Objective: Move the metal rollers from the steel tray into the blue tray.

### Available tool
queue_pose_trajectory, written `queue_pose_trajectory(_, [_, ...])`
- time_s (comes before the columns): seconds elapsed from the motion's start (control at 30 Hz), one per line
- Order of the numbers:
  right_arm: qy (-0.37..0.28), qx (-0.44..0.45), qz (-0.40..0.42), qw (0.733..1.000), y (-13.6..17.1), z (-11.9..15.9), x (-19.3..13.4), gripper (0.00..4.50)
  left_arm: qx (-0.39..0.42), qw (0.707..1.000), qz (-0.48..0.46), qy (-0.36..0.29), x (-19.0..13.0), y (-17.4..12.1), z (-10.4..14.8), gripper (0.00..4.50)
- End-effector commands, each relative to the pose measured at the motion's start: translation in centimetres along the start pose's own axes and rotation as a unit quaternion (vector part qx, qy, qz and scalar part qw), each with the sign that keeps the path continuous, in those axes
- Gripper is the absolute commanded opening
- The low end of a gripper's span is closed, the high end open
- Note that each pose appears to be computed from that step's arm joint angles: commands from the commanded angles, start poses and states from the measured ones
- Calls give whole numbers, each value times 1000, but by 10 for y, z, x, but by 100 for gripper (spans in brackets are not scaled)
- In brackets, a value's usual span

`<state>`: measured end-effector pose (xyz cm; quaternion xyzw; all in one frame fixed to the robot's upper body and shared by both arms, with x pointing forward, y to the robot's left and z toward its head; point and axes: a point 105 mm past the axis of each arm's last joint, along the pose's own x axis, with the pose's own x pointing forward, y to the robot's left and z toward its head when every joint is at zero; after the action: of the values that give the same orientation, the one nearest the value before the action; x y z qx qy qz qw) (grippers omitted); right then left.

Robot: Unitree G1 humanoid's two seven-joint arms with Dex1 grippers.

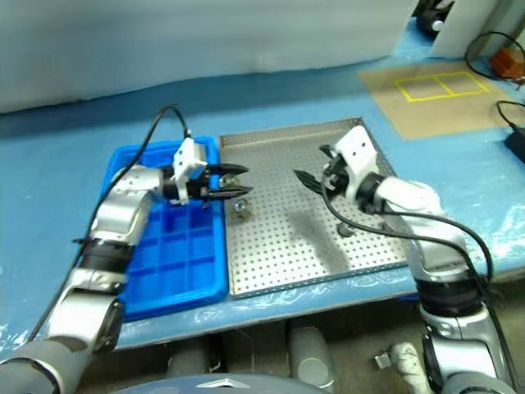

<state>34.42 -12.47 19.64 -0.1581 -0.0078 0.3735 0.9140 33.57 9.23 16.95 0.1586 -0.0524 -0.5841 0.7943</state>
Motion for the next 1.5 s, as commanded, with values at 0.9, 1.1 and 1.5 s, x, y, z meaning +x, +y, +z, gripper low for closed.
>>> queue_pose_trajectory(0.9, [-87,-25,215,973,61,27,77,402,-18,956,285,58,-93,0,-23,184])
queue_pose_trajectory(1.1, [-84,-26,205,975,61,24,73,402,-2,946,323,31,-95,34,-19,184])
queue_pose_trajectory(1.5, [-76,-22,171,982,54,19,64,402,-50,970,235,42,-70,23,-34,184])
